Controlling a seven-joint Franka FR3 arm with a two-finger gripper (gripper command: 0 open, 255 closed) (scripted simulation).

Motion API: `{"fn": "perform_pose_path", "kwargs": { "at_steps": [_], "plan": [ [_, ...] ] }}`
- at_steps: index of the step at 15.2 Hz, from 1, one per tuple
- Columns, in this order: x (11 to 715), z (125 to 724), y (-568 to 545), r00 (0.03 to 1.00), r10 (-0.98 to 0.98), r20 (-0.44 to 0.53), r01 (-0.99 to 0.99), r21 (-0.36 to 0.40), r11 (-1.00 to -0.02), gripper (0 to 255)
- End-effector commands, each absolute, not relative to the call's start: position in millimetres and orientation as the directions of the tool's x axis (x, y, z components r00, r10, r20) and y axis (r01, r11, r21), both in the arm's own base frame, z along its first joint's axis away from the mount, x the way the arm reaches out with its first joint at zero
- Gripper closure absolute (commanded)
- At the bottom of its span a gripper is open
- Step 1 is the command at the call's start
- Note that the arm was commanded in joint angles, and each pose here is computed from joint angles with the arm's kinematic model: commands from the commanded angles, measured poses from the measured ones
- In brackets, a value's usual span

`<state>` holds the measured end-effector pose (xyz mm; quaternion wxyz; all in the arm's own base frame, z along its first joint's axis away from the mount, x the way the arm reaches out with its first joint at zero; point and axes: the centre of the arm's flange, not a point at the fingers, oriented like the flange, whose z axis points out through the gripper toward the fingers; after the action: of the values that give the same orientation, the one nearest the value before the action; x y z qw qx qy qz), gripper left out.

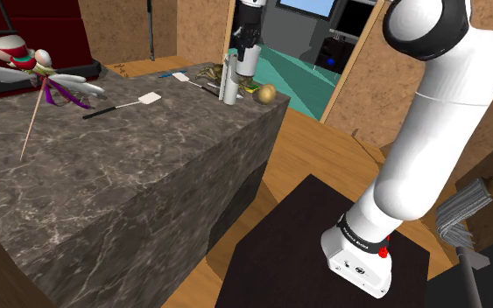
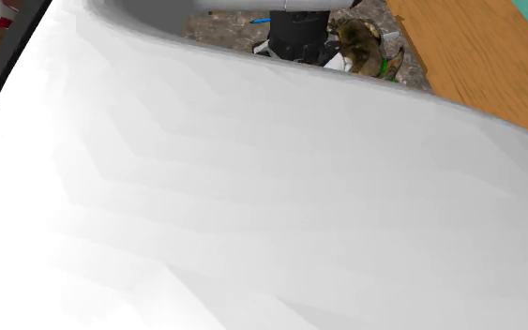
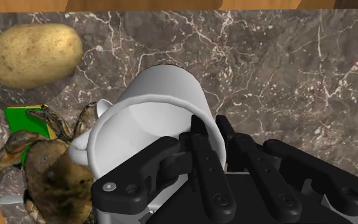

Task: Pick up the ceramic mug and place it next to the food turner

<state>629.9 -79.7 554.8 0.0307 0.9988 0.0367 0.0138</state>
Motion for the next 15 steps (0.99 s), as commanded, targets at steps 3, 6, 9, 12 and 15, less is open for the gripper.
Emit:
{"fn": "perform_pose_path", "kwargs": {
  "at_steps": [3,6,9,12,15],
  "plan": [
    [634,553,-26,0.997,0.073,0.026,0.071,0.062,-0.996,255],
    [637,554,14,0.997,0.073,0.026,0.071,0.062,-0.996,255],
    [639,554,53,0.997,0.073,0.026,0.071,0.062,-0.996,255],
    [642,554,93,0.997,0.073,0.026,0.071,0.062,-0.996,255],
    [645,554,132,0.997,0.073,0.026,0.071,0.062,-0.996,255]
  ]
}}
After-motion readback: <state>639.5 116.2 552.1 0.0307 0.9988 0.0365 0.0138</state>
